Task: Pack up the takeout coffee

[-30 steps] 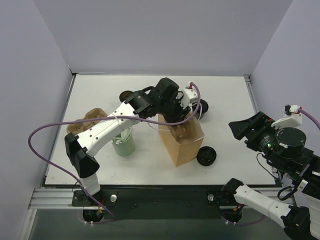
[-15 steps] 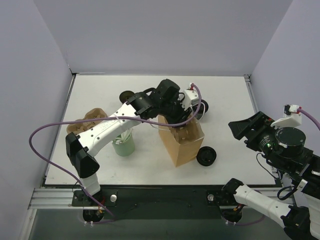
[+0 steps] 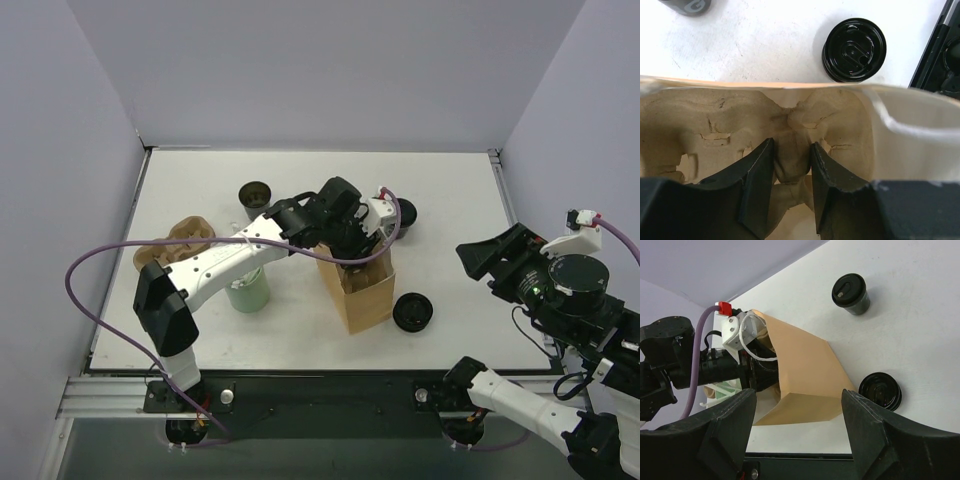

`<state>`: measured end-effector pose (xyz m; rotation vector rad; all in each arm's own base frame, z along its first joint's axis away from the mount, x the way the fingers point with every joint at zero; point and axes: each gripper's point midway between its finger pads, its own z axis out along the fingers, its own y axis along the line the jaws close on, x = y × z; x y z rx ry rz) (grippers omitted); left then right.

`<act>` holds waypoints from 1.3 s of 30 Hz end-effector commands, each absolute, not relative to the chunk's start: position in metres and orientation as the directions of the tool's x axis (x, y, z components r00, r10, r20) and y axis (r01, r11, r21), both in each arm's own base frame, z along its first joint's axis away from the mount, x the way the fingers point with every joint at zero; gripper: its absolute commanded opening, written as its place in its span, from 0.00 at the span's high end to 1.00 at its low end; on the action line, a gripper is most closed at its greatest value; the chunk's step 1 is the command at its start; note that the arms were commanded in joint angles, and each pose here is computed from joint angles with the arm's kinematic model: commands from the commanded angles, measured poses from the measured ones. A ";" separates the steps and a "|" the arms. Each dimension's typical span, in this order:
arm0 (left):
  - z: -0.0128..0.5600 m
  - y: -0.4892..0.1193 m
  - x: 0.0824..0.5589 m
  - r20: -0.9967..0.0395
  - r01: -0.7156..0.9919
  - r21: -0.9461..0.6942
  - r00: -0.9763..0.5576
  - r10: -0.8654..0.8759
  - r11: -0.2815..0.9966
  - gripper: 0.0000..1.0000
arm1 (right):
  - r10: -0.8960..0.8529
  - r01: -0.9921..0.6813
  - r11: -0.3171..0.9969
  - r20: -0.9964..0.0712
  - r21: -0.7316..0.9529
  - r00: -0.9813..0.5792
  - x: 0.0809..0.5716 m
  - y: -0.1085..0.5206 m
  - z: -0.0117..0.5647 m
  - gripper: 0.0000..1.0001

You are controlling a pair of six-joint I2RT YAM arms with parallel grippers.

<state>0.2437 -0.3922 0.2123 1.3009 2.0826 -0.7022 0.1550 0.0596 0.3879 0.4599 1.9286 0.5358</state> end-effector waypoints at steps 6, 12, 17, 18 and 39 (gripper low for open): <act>0.237 -0.400 0.242 -0.783 0.920 -0.131 -0.325 0.531 0.370 0.58 | 0.545 0.095 0.828 -0.753 0.552 -0.368 0.152 0.050 0.384 0.30; 0.255 -0.398 0.244 -0.802 0.921 -0.110 -0.305 0.515 0.374 0.57 | 0.545 0.099 0.828 -0.750 0.552 -0.375 0.152 0.051 0.381 0.30; 0.239 -0.396 0.242 -0.784 0.918 -0.121 -0.323 0.531 0.378 0.54 | 0.551 0.103 0.824 -0.745 0.557 -0.376 0.153 0.052 0.379 0.30; 0.236 -0.396 0.242 -0.783 0.917 -0.126 -0.325 0.530 0.378 0.54 | 0.552 0.100 0.823 -0.744 0.560 -0.377 0.152 0.052 0.380 0.30; 0.201 -0.394 0.254 -0.768 0.890 -0.097 -0.352 0.536 0.447 0.31 | 0.551 0.115 0.827 -0.751 0.551 -0.363 0.151 0.046 0.372 0.28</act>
